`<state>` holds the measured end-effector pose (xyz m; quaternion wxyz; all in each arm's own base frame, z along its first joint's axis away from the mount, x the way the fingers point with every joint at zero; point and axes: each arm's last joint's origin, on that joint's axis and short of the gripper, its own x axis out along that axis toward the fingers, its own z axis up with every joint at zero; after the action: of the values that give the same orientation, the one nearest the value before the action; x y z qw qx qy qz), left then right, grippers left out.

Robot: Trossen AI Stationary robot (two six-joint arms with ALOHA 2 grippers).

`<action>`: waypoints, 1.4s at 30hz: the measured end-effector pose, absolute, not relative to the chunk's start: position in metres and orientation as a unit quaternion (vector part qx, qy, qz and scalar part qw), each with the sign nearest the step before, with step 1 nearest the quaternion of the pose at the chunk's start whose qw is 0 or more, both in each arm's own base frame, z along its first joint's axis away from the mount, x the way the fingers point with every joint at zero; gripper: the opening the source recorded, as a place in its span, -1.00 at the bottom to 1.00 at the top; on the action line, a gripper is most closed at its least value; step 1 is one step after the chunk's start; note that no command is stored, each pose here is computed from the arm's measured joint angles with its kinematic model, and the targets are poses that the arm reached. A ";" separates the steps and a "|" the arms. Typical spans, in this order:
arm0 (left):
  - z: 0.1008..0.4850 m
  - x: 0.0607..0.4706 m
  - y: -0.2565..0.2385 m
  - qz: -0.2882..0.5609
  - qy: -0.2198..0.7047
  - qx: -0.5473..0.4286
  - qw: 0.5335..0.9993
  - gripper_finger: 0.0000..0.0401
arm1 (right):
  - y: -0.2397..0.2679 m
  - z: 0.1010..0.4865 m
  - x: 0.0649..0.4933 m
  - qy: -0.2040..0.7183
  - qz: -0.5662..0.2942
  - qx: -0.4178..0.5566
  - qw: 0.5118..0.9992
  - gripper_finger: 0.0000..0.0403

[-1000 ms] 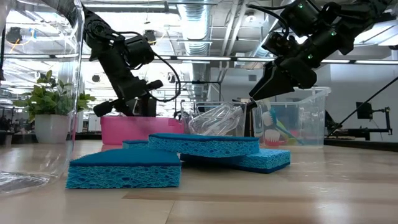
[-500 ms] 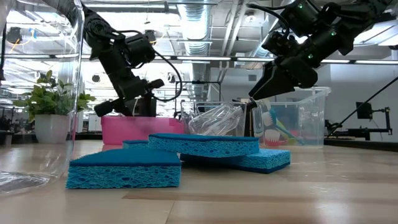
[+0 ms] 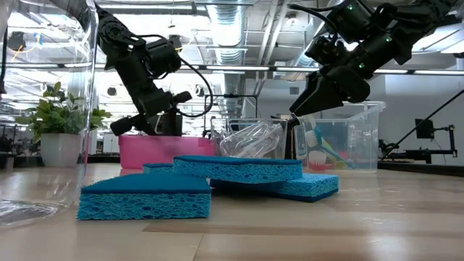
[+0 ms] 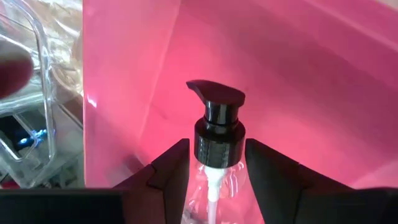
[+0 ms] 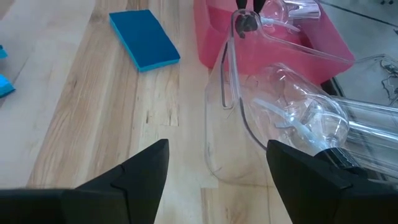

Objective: Pick & Place Kitchen Sink Supplies
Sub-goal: Put the soap dispenser into the left transparent bin

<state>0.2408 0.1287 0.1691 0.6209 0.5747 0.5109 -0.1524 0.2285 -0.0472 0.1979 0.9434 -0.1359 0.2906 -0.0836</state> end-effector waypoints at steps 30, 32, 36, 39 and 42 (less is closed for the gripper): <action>0.185 0.245 0.130 -0.112 0.467 0.599 0.641 -0.23 | -0.046 0.197 0.229 0.289 -0.056 -0.129 0.947 0.31; 0.184 0.244 0.130 -0.116 0.470 0.596 0.640 -0.23 | -0.046 0.197 0.229 0.289 -0.057 -0.129 0.947 0.31; 0.181 0.241 0.128 -0.133 0.484 0.585 0.638 -0.23 | -0.046 0.197 0.228 0.289 -0.058 -0.128 0.947 0.31; 0.181 0.242 0.126 -0.130 0.485 0.576 0.645 -0.23 | -0.046 0.197 0.228 0.289 -0.058 -0.128 0.947 0.31; 0.181 0.243 0.122 -0.132 0.482 0.576 0.647 -0.23 | -0.046 0.197 0.228 0.289 -0.058 -0.128 0.947 0.31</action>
<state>0.2431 0.1224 0.1807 0.6469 0.5764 0.4816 -0.1322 0.2285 -0.0463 0.1972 0.9469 -0.1285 0.2889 -0.0578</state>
